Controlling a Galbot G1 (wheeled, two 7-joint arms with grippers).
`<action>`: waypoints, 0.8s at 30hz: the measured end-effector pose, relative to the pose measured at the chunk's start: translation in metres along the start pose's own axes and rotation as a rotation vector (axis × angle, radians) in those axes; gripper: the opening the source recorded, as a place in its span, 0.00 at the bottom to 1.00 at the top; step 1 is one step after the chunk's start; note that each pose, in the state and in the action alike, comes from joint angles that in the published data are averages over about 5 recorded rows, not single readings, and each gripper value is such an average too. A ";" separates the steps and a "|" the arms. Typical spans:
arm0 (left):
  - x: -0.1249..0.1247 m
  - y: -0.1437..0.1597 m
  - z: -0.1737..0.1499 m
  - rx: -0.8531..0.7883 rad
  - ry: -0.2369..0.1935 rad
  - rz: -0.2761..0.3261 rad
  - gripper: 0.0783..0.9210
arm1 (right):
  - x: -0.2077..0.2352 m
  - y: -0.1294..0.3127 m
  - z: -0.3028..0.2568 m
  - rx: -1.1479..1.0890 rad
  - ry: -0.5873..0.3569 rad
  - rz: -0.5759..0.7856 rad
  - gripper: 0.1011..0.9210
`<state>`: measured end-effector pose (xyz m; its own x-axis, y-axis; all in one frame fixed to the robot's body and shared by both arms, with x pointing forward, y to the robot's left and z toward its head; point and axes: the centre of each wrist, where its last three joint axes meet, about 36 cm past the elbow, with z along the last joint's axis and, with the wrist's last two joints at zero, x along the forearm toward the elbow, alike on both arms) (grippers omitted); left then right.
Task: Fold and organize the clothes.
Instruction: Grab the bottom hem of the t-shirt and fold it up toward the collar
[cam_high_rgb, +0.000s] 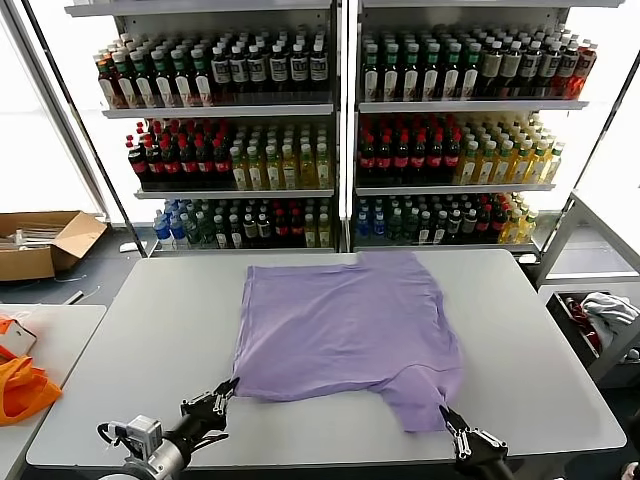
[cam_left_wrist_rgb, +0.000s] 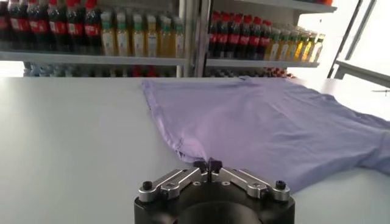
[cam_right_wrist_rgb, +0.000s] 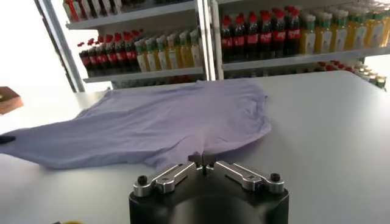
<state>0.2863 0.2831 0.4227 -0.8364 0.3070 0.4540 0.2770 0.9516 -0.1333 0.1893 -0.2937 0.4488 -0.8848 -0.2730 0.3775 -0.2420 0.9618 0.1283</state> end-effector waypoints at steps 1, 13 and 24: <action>0.004 -0.001 0.001 0.004 0.004 -0.004 0.01 | 0.004 0.000 -0.001 0.000 0.002 0.000 0.01; 0.051 0.004 0.003 -0.004 0.104 -0.044 0.01 | 0.022 0.005 -0.012 -0.017 -0.016 0.010 0.01; 0.036 0.018 -0.011 -0.064 0.141 -0.010 0.01 | -0.024 -0.001 -0.026 -0.035 -0.114 0.043 0.01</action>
<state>0.2664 0.3107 0.4460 -0.7662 0.2878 0.5745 0.3018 0.9505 -0.0737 0.2213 -0.2884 0.4634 -0.9342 -0.2254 0.2767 -0.1908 0.9706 0.1466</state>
